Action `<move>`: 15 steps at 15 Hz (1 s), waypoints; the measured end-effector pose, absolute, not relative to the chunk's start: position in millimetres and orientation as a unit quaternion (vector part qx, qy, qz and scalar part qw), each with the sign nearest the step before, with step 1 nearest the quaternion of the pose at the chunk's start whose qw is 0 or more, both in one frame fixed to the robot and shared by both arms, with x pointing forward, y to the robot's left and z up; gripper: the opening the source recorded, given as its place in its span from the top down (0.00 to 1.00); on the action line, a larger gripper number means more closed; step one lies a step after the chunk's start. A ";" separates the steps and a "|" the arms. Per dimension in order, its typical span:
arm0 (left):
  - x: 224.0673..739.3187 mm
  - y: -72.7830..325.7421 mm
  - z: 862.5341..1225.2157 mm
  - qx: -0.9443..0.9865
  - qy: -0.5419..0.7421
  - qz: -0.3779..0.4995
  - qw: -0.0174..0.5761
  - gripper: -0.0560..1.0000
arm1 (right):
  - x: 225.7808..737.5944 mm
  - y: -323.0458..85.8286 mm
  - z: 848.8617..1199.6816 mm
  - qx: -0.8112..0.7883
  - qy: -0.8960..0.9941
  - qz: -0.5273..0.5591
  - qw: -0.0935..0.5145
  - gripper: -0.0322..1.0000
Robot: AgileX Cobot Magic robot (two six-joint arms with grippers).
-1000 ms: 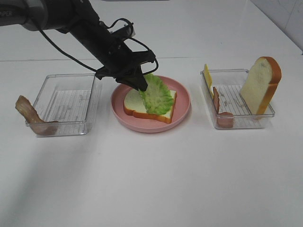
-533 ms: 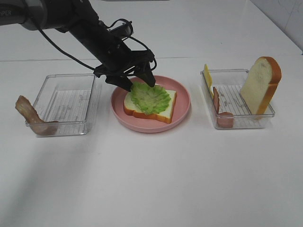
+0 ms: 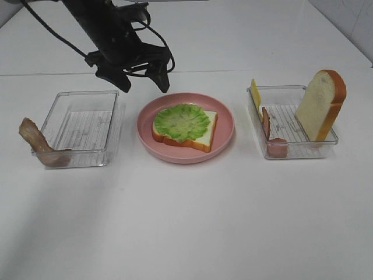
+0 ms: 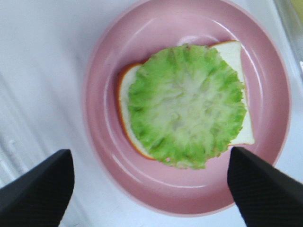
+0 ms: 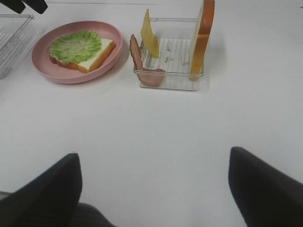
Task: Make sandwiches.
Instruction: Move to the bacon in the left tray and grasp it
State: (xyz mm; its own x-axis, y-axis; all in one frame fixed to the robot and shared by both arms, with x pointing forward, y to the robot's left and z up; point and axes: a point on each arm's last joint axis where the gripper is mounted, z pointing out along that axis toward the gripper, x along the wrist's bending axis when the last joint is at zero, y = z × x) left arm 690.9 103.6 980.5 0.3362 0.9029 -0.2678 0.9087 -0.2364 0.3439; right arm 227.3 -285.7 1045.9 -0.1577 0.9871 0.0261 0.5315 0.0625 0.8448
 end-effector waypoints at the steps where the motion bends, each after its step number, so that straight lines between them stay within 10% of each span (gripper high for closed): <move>1: 684.7 111.9 1000.0 0.789 0.580 0.017 0.203 0.22 | 227.3 -285.7 1045.9 0.573 0.662 0.374 0.304 0.19; 15: 622.0 171.6 1105.1 0.753 0.627 0.136 0.150 0.25 | 227.3 -285.7 1045.9 0.573 0.662 0.374 0.304 0.19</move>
State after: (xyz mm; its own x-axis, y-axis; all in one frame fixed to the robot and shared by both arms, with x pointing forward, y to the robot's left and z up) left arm 622.0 171.6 1105.1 0.1777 0.9839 0.0165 0.9027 -0.1696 0.3954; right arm 227.3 -285.7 1045.9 -0.1577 0.9871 0.0261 0.5315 0.0625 0.8448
